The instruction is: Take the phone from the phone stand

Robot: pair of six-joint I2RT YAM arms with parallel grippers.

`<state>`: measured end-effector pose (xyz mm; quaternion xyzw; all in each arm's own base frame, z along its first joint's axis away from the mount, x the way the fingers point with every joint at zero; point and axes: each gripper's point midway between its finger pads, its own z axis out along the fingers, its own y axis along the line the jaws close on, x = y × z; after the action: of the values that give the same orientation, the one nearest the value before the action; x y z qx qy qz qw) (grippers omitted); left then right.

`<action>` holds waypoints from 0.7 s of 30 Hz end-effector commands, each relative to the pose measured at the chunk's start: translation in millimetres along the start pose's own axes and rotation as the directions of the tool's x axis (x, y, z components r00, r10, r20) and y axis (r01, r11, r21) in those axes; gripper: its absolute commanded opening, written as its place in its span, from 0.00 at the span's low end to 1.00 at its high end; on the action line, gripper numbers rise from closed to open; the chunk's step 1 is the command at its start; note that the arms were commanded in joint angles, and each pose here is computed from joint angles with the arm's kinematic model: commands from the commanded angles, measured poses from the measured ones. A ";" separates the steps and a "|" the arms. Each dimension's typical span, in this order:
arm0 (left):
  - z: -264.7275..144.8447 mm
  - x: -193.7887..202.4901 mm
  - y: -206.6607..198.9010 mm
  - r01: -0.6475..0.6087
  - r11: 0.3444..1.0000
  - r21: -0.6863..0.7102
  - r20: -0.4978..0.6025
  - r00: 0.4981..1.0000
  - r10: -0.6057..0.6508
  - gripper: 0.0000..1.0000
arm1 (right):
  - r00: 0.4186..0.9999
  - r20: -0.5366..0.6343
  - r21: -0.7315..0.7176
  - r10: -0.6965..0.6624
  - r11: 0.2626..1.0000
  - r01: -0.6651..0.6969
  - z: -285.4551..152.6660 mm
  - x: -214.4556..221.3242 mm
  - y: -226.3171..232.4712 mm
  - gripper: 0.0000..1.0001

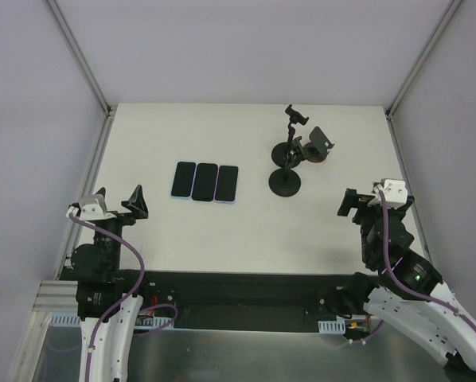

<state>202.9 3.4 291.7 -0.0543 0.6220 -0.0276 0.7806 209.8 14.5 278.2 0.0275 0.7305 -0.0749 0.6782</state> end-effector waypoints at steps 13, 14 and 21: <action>-1.8 -27.2 -11.7 0.009 0.998 0.064 0.099 0.995 -0.015 0.99 | 1.000 0.015 0.032 -0.002 0.999 0.001 4.2 -5.9 -0.9 0.96; -1.9 -27.2 -12.7 0.013 0.998 0.069 0.098 0.995 -0.019 0.99 | 1.000 0.017 0.023 0.002 1.000 -0.003 4.1 -6.7 0.7 0.96; -1.8 -26.2 -10.8 0.010 0.998 0.059 0.095 0.995 -0.015 0.99 | 1.000 0.017 0.023 0.002 1.000 -0.003 3.7 -6.6 0.1 0.96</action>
<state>202.5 -4.0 296.8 -0.0359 0.6151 -0.0414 0.7865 212.6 15.0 274.8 0.0186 0.7346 -0.0916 0.6720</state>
